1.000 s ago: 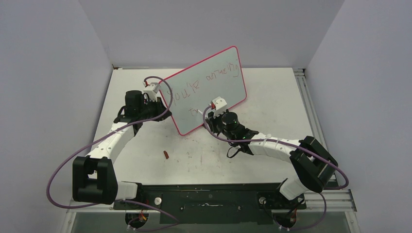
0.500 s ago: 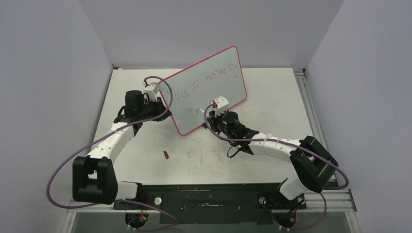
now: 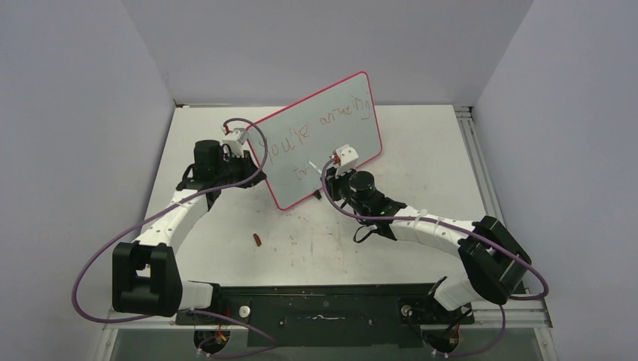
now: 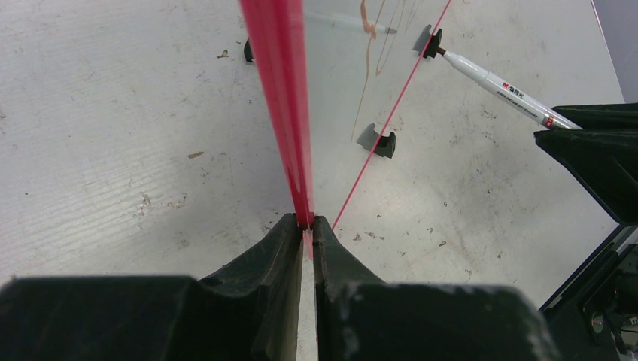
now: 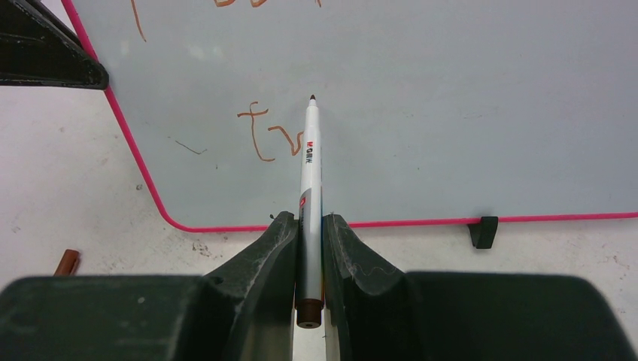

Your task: Write a sentence on the whiteboard

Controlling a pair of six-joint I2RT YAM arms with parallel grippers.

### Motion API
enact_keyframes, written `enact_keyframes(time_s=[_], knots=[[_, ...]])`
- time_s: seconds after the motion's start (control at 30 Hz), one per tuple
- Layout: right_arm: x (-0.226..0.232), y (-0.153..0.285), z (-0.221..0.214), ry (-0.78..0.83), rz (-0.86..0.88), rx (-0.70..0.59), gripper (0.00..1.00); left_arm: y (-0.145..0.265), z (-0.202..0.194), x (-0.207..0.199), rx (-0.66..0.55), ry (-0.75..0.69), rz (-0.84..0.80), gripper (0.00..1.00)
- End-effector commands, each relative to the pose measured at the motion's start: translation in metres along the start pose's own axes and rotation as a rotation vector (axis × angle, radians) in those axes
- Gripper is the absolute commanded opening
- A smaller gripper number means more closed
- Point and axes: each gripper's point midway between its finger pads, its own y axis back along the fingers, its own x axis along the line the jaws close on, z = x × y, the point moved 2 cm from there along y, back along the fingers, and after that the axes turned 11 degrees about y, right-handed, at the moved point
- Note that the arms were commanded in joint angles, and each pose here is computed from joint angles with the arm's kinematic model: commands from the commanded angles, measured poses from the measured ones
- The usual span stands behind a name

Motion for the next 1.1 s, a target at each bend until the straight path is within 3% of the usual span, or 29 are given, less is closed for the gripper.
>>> enact_keyframes(time_s=[0.0,1.07], knots=[[-0.006,-0.006,0.020,-0.015,-0.024,-0.069,0.05,0.004,0.018,-0.020,-0.039,-0.042,-0.055,0.07],[-0.003,0.000,-0.032,-0.006,-0.016,0.068,0.05,0.005,0.018,-0.021,-0.039,-0.042,-0.059,0.07]])
